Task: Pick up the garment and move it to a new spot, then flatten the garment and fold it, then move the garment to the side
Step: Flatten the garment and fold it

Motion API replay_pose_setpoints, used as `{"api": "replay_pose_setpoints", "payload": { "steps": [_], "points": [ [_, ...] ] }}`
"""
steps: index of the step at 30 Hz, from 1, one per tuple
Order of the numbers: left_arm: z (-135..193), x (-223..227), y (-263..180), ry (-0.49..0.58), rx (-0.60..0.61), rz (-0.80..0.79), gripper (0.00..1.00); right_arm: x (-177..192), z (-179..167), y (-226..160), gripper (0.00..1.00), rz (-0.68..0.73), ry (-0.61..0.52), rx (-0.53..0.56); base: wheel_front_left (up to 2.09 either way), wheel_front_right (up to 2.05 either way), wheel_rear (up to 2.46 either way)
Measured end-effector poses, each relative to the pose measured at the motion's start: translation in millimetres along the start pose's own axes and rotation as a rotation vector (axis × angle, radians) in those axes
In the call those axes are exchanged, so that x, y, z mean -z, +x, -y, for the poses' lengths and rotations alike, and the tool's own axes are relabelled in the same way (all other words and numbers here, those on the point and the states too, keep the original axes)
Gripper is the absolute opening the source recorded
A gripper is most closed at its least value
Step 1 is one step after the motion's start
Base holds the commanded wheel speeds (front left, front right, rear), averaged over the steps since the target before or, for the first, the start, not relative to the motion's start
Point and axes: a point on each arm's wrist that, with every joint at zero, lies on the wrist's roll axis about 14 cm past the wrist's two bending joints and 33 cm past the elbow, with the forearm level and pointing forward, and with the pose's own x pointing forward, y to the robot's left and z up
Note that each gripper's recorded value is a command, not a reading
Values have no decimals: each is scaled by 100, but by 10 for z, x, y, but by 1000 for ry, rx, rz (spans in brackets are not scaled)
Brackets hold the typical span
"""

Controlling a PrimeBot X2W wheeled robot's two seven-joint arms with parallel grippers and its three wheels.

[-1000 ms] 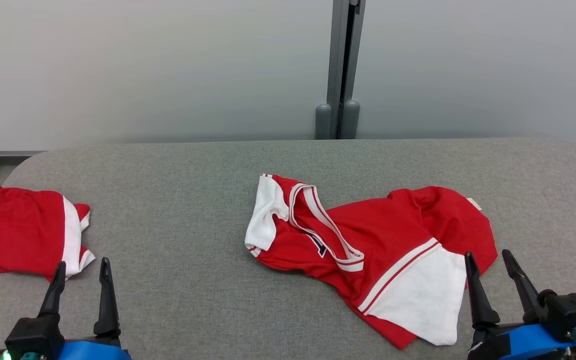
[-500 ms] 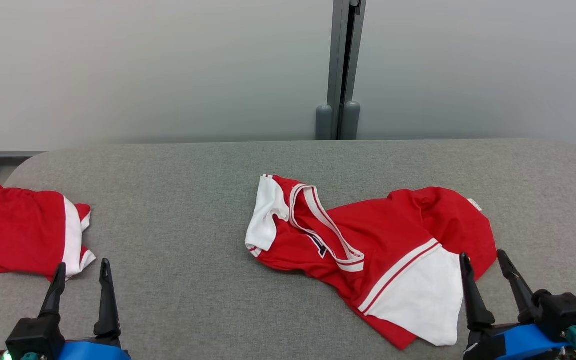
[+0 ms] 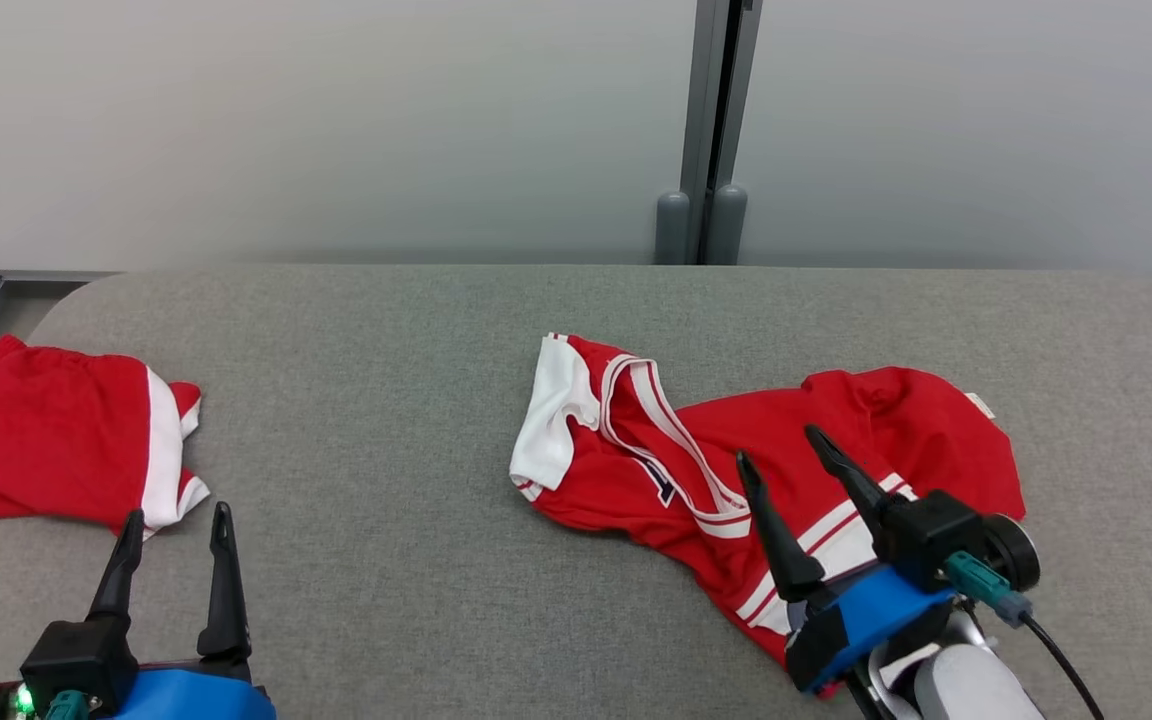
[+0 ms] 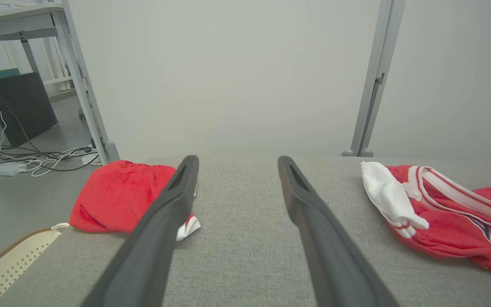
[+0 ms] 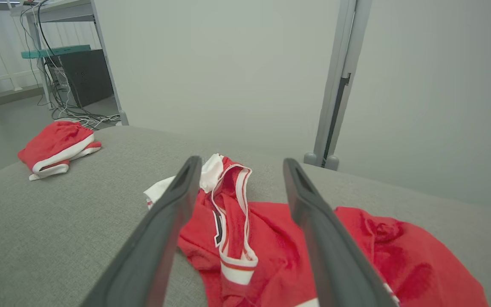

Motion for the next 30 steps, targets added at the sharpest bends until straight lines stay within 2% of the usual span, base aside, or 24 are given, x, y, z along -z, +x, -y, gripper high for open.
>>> {"api": "replay_pose_setpoints", "payload": {
  "steps": [3,7,13,22,23,24,30],
  "points": [
    [-34,31,28,-5,-8,-7,100,124,-99,145,100,-43,-14,-45,0,0,0],
    [-72,69,43,-8,-24,-15,100,491,-143,215,100,-160,-26,-73,0,0,0],
    [-152,115,38,-7,-49,-26,100,972,-118,189,100,-298,-30,-81,0,0,0],
    [-187,158,62,-9,-63,-35,100,1372,-165,126,100,-423,-13,-107,0,0,0],
    [-186,159,64,-9,-62,-35,100,1399,-182,118,44,-432,-7,-111,0,0,0],
    [-186,157,68,-10,-63,-33,100,1411,-188,121,0,-435,-5,-113,0,0,0],
    [-193,140,61,-17,-69,-26,100,1146,-352,322,0,-335,39,-154,0,0,0]
  ]
}}
